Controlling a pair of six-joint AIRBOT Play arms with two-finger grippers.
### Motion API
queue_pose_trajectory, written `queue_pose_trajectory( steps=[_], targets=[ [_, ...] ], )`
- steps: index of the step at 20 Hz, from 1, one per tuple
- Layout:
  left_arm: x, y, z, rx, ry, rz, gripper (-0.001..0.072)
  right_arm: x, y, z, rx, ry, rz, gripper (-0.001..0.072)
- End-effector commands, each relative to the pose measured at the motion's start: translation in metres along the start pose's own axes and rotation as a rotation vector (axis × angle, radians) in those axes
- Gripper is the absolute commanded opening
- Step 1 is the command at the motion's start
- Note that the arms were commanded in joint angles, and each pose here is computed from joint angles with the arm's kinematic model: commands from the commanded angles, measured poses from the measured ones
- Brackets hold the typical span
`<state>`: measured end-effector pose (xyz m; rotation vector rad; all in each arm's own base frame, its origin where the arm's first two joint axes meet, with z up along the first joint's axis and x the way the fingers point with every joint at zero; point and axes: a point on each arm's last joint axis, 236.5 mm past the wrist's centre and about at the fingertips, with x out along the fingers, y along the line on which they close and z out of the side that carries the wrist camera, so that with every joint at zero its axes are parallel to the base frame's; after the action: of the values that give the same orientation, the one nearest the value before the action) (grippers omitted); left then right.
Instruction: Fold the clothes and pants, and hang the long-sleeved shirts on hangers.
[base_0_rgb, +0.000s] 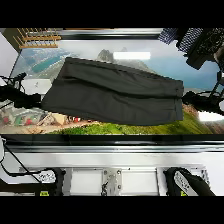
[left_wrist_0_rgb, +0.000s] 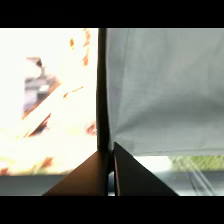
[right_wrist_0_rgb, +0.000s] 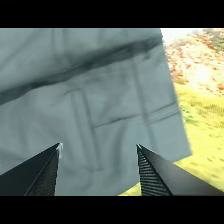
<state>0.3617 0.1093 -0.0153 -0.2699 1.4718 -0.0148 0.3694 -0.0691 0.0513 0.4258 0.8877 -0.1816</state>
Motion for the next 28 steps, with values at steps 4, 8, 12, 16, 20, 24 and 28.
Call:
queue_pose_trajectory(
  steps=[4,8,12,16,20,24,28],
  targets=[
    [-0.002,0.016,-0.039,-0.096,0.068,0.006,0.0551,0.000,0.000,-0.001,0.001,0.002,-0.001,0.0510],
    [0.027,0.056,-0.076,-0.319,0.032,0.125,0.0603,0.000,0.000,0.000,0.001,0.002,-0.001,0.0510],
    [0.055,0.048,-0.092,-0.617,-0.093,-0.018,0.0603,0.000,0.000,0.000,0.001,0.002,0.000,0.0510],
    [0.092,0.020,-0.088,-0.778,-0.129,-0.184,0.0602,0.000,0.000,0.000,0.001,0.002,-0.001,0.0510],
    [0.107,0.004,-0.065,-0.760,-0.166,-0.210,0.0602,0.000,0.000,0.000,0.001,0.002,-0.001,0.0511],
    [0.098,-0.002,-0.033,-0.708,-0.258,-0.193,0.0362,0.000,-0.001,-0.001,0.002,0.006,-0.002,0.0511],
    [0.098,-0.007,-0.029,-0.687,-0.271,-0.190,0.0004,0.000,-0.038,-0.033,0.098,0.124,-0.059,0.0512]
  ],
)
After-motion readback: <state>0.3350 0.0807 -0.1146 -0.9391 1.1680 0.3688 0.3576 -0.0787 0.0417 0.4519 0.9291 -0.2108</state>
